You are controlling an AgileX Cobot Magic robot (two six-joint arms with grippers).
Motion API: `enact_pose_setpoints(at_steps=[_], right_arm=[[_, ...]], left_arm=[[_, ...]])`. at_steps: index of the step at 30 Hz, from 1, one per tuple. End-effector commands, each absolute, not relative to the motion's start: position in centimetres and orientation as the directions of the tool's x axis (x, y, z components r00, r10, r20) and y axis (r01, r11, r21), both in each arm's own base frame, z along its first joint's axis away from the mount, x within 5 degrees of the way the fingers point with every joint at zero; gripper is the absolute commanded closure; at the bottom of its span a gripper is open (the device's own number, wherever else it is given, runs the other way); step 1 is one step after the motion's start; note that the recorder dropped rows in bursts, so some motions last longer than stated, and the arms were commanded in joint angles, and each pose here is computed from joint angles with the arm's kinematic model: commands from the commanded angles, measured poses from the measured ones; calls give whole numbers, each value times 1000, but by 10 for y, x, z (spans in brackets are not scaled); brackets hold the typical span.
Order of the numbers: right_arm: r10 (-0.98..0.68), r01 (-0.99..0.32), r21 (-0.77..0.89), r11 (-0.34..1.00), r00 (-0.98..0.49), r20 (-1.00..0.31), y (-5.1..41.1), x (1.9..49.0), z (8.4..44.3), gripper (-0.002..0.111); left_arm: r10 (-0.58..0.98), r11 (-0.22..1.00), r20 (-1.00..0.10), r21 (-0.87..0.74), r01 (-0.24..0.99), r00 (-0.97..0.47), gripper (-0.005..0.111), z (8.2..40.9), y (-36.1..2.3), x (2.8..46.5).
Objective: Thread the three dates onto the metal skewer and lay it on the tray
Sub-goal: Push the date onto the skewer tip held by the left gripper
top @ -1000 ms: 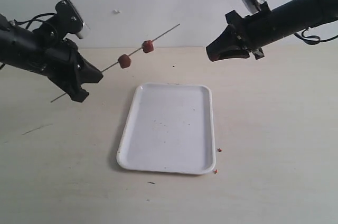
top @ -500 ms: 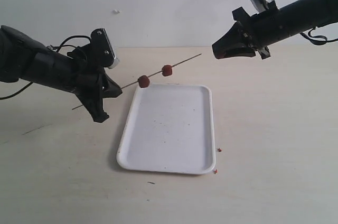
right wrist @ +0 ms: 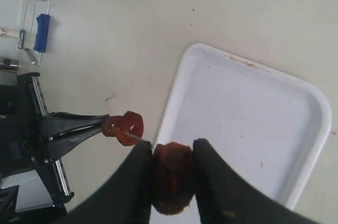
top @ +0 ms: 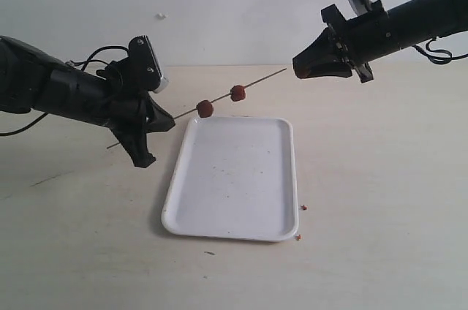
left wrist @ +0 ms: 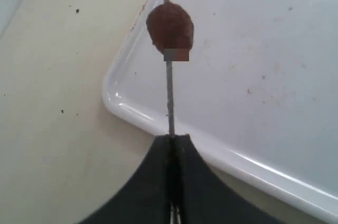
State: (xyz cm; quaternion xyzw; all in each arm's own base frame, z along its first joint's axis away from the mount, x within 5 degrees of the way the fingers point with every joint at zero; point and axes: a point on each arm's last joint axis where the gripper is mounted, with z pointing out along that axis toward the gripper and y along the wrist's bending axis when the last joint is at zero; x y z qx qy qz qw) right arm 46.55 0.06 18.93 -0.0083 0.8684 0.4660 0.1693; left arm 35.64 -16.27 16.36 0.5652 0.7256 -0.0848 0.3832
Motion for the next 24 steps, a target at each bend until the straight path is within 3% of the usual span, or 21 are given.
enact_pose_setpoints(at_steps=[1, 14, 24], right_arm=[[167, -170, 822, 543, -938, -305, 3, 465, 198, 82], [178, -166, 831, 531, -937, -301, 3, 466, 197, 82], [109, -212, 826, 522, -944, -312, 31, 466, 192, 82]], left_arm=[[742, 347, -667, 297, 890, -66, 107, 166, -167, 355], [729, 355, -680, 281, 891, -76, 107, 166, -168, 355], [714, 334, -697, 254, 908, -67, 107, 167, -171, 352]])
